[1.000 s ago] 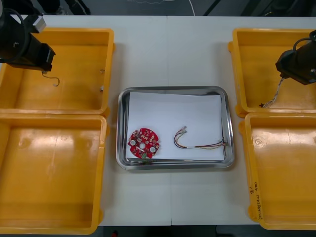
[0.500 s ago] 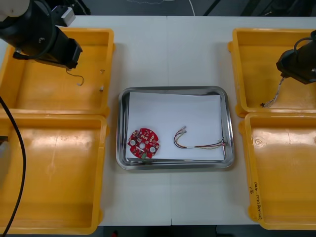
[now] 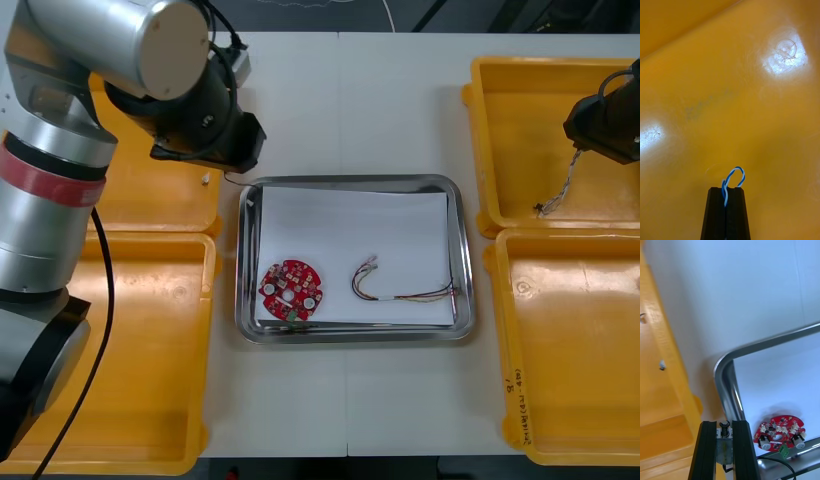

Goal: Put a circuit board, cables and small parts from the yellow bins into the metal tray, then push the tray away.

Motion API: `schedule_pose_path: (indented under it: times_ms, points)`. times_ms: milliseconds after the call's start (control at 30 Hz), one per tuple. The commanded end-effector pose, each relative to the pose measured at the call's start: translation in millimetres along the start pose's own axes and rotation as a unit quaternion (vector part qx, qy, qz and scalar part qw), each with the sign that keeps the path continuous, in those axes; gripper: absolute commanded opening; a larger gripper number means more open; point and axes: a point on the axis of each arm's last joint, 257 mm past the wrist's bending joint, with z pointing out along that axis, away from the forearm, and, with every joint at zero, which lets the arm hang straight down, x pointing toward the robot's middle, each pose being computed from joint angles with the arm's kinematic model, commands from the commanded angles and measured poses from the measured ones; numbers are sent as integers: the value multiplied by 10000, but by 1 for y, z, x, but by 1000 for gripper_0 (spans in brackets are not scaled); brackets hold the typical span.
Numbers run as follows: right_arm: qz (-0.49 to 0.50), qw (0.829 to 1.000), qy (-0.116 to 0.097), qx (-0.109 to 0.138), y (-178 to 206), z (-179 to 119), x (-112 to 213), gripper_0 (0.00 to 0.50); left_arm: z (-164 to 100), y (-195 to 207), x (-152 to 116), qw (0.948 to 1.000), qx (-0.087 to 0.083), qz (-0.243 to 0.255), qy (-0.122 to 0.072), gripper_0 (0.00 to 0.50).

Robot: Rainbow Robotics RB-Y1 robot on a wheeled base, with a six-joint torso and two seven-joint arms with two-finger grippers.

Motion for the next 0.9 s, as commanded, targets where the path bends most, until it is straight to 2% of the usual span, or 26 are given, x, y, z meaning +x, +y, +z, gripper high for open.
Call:
schedule_pose_path:
  times_ms: [33,200,233,267,333,367,400,467,500,533,700,900]
  points:
    - [-214,9987,-456,-53,-1,-29,-46,0,-6,-52,-13,9991,103,-349,-224,0]
    - [-238,9986,-456,-82,1,-30,-46,0,6,-76,-9,9987,220,-421,-208,0]
    - [-250,9986,-448,-84,1,-29,-45,29,9,-81,-8,9984,251,-478,-181,0]
    - [-257,9986,-448,-83,1,-29,-45,99,16,-86,-5,9981,288,-533,-131,0]
    - [-259,9987,-440,-87,1,-29,-45,162,22,-92,-5,9977,324,-588,-138,0]
    - [-267,9986,-440,-87,1,-29,-45,224,29,-95,-5,9974,324,-632,-129,0]
    - [-271,9986,-452,-94,2,-30,-46,264,32,-97,-5,9973,332,-635,-138,0]
    - [-284,9985,-450,-101,2,-30,-46,412,45,-101,-3,9974,331,-635,-126,0]
    - [-279,9986,-442,-105,2,-29,-45,445,48,-101,-3,9974,324,-635,-112,0]
    - [-287,9985,-444,-108,2,-30,-46,500,54,-103,-2,9973,340,-649,-92,0]
    - [-281,9987,-403,-122,2,-30,-44,500,74,-107,4,9972,344,-669,-21,0]
    - [-154,9992,-170,-322,10,-38,-39,500,93,-111,14,9974,309,-643,61,0]
